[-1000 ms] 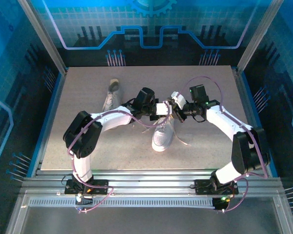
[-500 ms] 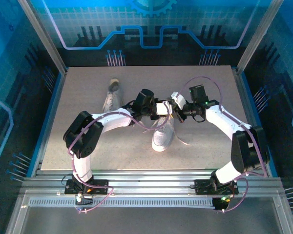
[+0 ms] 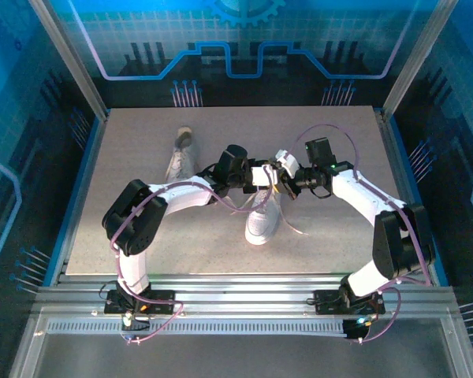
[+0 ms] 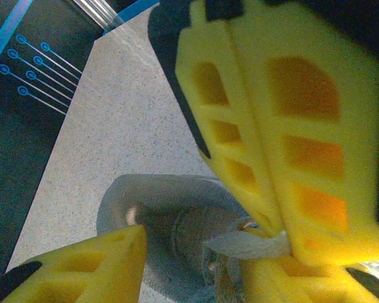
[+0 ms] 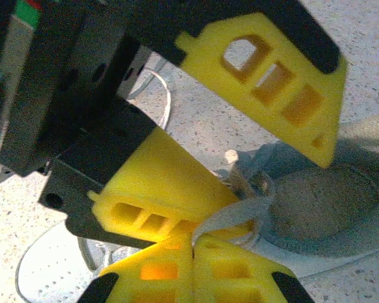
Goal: Tie the shoes
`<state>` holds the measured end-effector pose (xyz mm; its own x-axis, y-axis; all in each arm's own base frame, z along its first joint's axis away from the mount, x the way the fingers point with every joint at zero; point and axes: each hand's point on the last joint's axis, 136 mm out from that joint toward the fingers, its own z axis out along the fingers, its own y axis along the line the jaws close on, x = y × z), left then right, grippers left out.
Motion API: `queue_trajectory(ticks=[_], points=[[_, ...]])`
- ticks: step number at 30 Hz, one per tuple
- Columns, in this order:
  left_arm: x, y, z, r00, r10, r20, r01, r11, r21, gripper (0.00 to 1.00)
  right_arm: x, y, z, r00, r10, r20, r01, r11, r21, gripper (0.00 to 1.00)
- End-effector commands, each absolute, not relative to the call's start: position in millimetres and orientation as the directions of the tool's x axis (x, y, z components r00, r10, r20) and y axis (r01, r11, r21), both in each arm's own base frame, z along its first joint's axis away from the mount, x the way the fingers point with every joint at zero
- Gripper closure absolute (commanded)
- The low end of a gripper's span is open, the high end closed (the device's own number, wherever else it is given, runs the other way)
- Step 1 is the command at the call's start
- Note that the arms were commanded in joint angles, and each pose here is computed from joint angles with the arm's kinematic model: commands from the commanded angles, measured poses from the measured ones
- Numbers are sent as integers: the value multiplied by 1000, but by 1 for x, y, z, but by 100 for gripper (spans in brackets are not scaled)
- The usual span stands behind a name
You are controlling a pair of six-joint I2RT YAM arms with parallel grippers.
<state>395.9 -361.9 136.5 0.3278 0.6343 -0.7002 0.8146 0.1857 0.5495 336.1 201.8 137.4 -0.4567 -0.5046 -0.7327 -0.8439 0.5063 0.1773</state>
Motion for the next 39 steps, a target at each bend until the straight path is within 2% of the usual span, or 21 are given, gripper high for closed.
queue_trajectory(ticks=[1, 8, 12, 15, 18, 23, 30, 34, 39], points=[[382, -366, 112, 334, 638, -694, 858, 101, 504, 59, 330, 210, 149, -428, -506, -749, -873, 445, 198, 100], [374, -367, 107, 341, 626, -702, 875, 61, 480, 71, 322, 212, 154, -412, -506, -758, -885, 421, 200, 98], [373, -365, 108, 332, 625, -707, 876, 73, 476, 86, 322, 210, 158, -425, -480, -768, -876, 431, 216, 83], [372, -362, 109, 327, 621, -712, 873, 90, 480, 92, 323, 207, 168, -432, -431, -792, -868, 436, 236, 67], [372, -361, 110, 327, 617, -716, 866, 106, 488, 97, 321, 201, 177, -447, -396, -802, -858, 444, 259, 61], [372, -358, 110, 322, 618, -718, 865, 116, 488, 99, 323, 187, 193, -504, -294, -812, -818, 466, 339, 58], [369, -357, 112, 330, 610, -721, 860, 121, 496, 100, 352, 158, 170, -679, -167, -715, -624, 644, 442, 59], [367, -356, 113, 336, 601, -725, 858, 123, 499, 100, 355, 169, 155, -751, -137, -646, -584, 595, 553, 59], [366, -356, 113, 335, 601, -726, 858, 125, 499, 100, 353, 186, 140, -781, -146, -607, -579, 532, 618, 58]])
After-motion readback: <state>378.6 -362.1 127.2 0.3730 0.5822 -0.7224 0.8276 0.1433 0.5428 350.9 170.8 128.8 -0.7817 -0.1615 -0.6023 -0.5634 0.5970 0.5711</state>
